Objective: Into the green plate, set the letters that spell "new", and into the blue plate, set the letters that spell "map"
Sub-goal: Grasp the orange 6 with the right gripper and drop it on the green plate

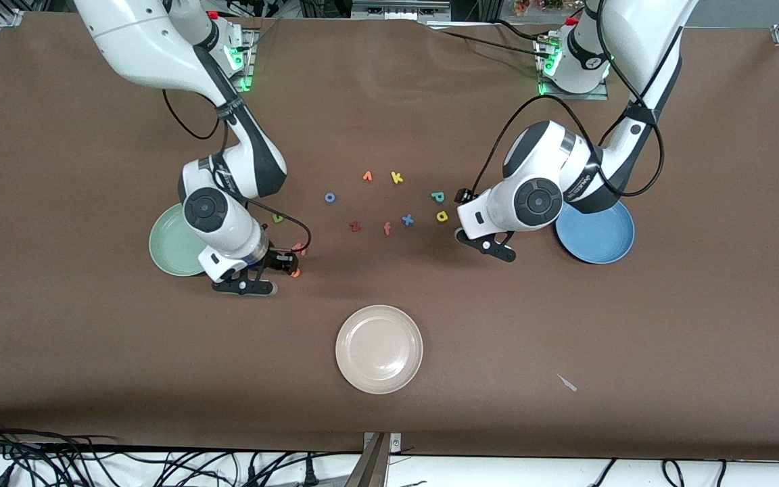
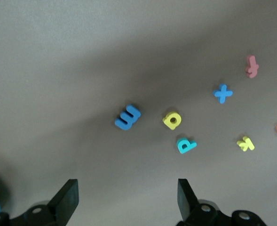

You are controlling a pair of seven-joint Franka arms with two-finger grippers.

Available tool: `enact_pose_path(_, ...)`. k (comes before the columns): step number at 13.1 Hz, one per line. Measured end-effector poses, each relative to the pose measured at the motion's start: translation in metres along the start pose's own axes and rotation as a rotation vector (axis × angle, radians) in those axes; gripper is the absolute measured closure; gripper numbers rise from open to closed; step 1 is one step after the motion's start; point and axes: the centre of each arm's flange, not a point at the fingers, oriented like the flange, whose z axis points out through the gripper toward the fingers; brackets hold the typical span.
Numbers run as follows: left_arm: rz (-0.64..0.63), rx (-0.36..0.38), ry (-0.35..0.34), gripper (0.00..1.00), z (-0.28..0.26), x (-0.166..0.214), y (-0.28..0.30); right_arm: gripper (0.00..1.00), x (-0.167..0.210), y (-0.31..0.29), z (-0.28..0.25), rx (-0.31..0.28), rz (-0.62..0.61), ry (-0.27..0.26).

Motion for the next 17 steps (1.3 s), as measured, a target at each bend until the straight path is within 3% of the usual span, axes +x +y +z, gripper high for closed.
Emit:
enact_pose_path(3, -0.007, -0.005, 0.055, 0.05, 0.028, 0.003, -0.004, 0.37, -0.009, -0.013, 0.024, 0.001, 0.013, -0.002)
enact_pose_path(7, 0.002, 0.003, 0.074, 0.02, 0.064, -0.004, -0.005, 0.42, -0.017, -0.026, 0.033, -0.003, 0.013, 0.002)
enact_pose_path(9, 0.014, 0.007, 0.08, 0.0, 0.077, -0.008, 0.002, 0.67, -0.016, -0.023, 0.036, -0.015, -0.001, 0.012)
enact_pose_path(10, 0.02, 0.009, 0.082, 0.0, 0.078, -0.008, 0.005, 0.72, -0.015, -0.024, 0.035, -0.016, -0.005, 0.015)
enact_pose_path(15, 0.03, 0.011, 0.086, 0.03, 0.079, -0.009, 0.01, 0.72, 0.002, -0.011, 0.017, -0.047, -0.033, 0.037)
enact_pose_path(17, 0.035, 0.013, 0.077, 0.04, 0.084, -0.01, 0.012, 0.72, 0.016, 0.014, -0.013, -0.099, -0.089, -0.005)
